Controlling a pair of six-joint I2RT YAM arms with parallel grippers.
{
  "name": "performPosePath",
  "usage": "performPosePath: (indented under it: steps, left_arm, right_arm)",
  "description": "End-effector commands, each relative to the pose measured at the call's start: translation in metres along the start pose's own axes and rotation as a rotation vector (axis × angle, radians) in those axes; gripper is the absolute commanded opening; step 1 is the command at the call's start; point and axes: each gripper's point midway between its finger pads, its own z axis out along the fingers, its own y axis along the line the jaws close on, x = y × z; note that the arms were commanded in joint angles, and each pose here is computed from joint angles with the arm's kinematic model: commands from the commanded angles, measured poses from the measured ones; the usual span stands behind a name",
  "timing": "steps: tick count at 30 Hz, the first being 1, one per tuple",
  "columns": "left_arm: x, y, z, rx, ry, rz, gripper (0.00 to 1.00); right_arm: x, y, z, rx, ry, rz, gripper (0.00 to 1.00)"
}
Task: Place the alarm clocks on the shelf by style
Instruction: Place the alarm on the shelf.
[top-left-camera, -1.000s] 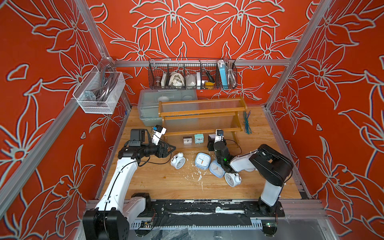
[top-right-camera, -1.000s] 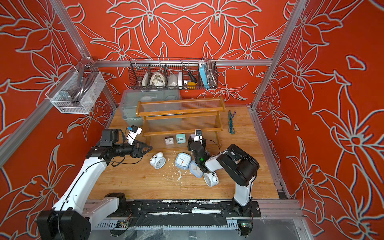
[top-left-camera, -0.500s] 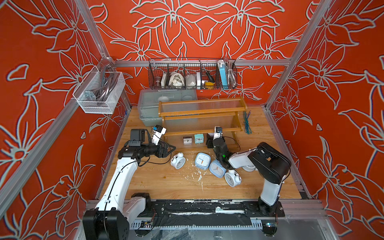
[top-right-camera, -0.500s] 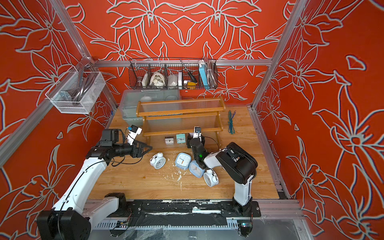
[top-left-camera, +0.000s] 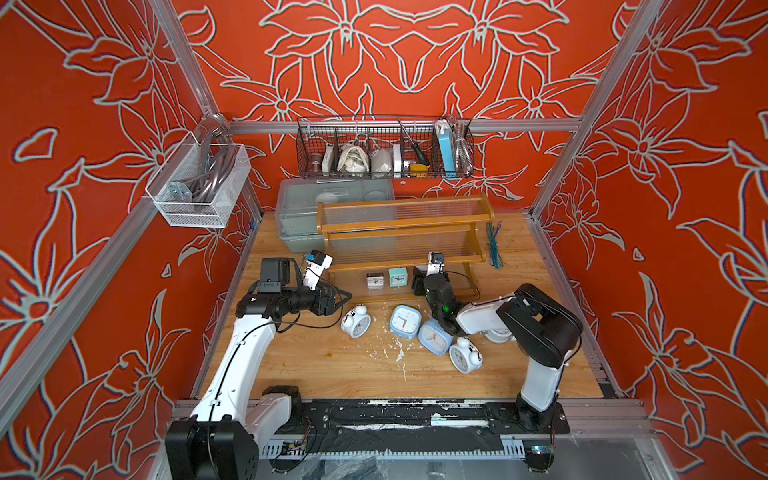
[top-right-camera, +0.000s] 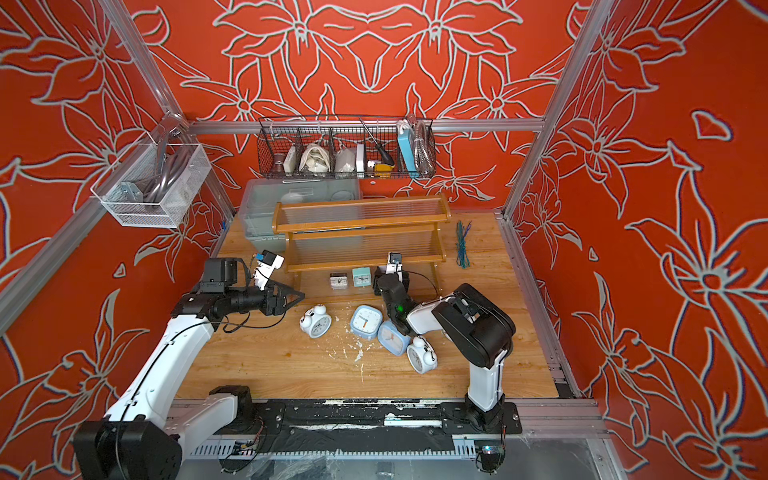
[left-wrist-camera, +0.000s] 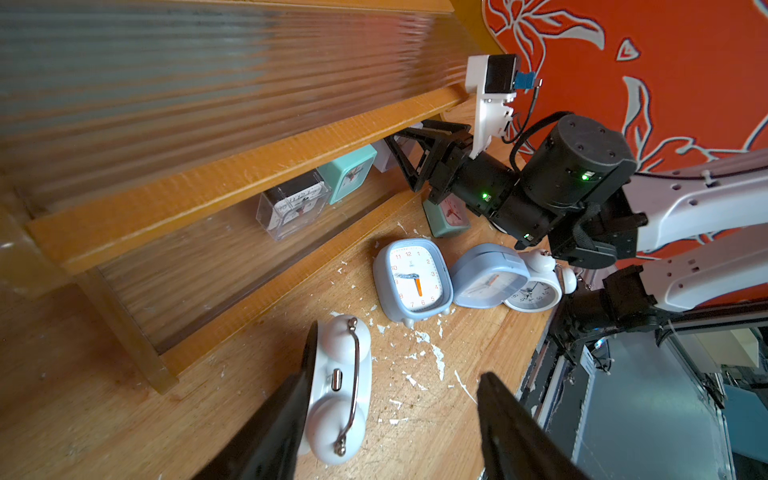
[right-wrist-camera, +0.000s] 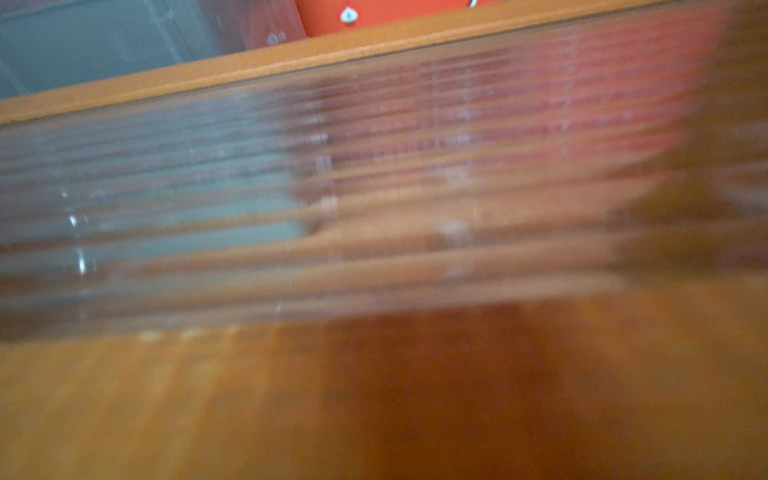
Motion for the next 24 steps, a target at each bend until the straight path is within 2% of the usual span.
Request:
performPosePath:
  steps: [1,10,24]
  left_arm:
    - [0.001,-0.002,-0.002,0.007,-0.008,0.01,0.66]
    - [0.001,-0.003,-0.002,0.008,-0.009,0.01,0.66]
    - [0.002,-0.001,-0.001,0.006,-0.007,0.006,0.66]
  right_arm:
    - [0.005,0.001,0.007,0.001,0.018,0.022,0.55]
    - [0.024,-0.005,0.009,0.016,0.047,0.002,0.6]
    - [0.017,-0.003,0.006,0.002,0.036,-0.009,0.73]
